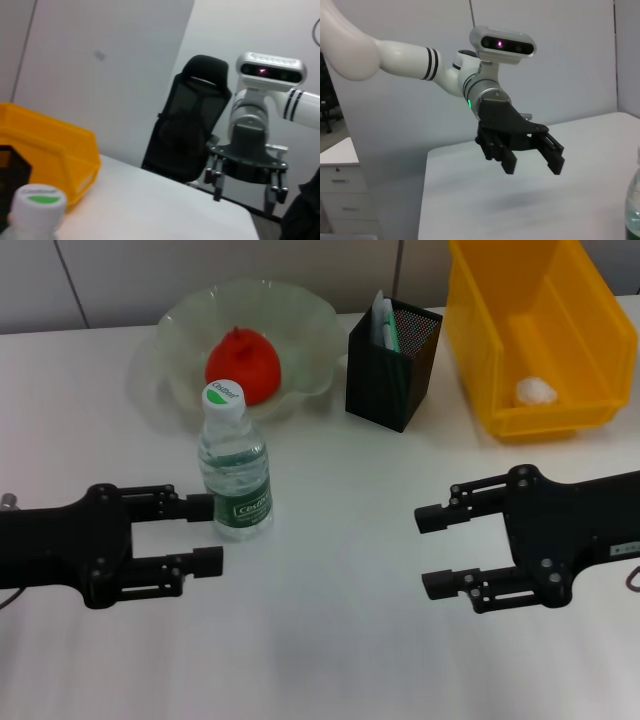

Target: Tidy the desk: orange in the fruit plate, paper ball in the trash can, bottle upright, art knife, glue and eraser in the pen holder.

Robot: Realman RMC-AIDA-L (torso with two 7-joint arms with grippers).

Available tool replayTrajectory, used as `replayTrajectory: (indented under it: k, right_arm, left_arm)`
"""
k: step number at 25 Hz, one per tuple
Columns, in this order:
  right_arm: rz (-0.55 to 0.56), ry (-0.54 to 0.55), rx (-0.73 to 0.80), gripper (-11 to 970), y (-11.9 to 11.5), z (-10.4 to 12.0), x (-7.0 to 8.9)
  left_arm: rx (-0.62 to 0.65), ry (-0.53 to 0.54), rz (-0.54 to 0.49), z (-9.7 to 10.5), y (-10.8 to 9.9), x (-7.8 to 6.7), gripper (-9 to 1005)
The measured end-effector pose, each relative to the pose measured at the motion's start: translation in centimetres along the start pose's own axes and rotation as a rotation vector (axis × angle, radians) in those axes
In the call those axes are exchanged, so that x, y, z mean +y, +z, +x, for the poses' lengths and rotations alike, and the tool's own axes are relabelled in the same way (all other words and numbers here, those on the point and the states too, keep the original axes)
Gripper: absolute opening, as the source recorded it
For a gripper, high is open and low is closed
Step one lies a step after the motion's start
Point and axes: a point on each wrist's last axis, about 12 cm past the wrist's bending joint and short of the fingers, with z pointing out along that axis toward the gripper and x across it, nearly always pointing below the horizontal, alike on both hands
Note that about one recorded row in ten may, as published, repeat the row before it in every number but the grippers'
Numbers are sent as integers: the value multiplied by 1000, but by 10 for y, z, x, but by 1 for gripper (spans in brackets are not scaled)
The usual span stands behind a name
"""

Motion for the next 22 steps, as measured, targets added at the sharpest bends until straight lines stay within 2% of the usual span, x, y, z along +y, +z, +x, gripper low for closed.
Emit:
replayTrajectory:
  k: [11, 22]
  right_arm:
    - [-26, -4, 0, 607, 14, -2, -1]
    - [-31, 16, -17, 607, 14, 2, 1]
  left_arm:
    - [9, -9, -40, 3, -9, 3, 655]
    - [9, -10, -41, 4, -10, 2, 655]
